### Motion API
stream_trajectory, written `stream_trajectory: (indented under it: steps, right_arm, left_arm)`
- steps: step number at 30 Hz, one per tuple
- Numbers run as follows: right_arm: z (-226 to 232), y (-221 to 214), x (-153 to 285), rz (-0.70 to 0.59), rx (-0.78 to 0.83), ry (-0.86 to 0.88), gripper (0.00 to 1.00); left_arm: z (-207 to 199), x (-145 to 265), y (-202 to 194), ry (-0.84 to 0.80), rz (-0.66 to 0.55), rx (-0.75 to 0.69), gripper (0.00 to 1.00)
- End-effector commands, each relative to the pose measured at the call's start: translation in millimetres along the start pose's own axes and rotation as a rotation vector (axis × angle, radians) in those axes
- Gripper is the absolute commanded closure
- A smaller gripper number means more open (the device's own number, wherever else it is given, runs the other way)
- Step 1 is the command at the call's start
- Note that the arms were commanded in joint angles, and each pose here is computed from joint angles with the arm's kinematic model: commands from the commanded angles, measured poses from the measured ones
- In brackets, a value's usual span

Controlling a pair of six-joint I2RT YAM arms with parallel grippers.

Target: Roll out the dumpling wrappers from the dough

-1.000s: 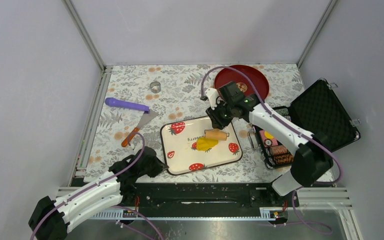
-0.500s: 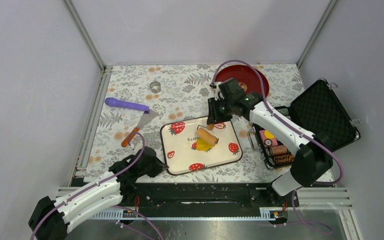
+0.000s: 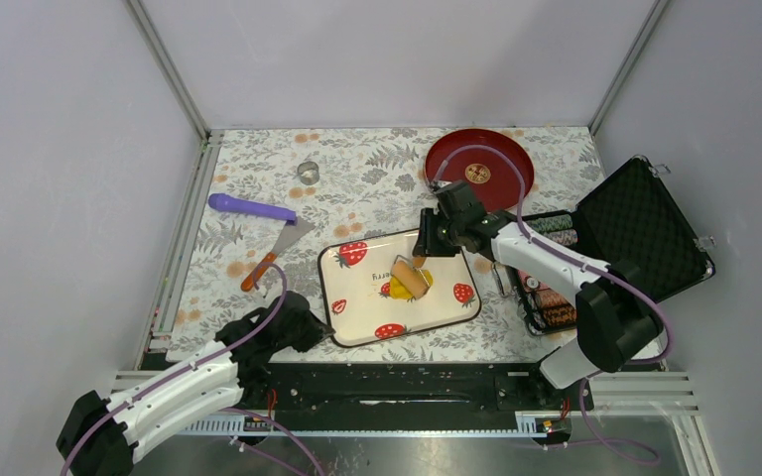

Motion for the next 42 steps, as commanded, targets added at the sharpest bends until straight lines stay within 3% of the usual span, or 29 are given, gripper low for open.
stream_trajectory:
  steps: [1,25,38,42]
  right_arm:
    - [-7.1,8.6,-6.5,-0.13,-0.032,-0.001,1.0]
    - [-43.5,-65.6,-42.5,0.04,-0.015,-0.014,1.0]
    - [-61.3,-106.8,-26.8,-0.121,-0.047,-0.042,1.0]
    - [-63.3,-113.0,-22.3,-0.115,-0.031,-0.044,1.0]
  left_arm:
    - [20.4,-5.3,2.4,0.1,-0.038,0.0,1.0]
    - [21.1,-5.7,2.4,0.099,-0.04,0.006,1.0]
    - [22.0,-5.8,2.1,0.096,-0.039,0.009,1.0]
    - [21.8,-5.8,2.1,0.096,-0.039,0.011,1.0]
Point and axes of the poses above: each gripper's point midway between its finger pads, its own x axis back along the fingers, its own z axis along the line the jaws close on, y = z × x, the point moved 10 cm from there along x, back along the fingers, and after that the axes turned 8 degrees about x, right-handed, at the moved point
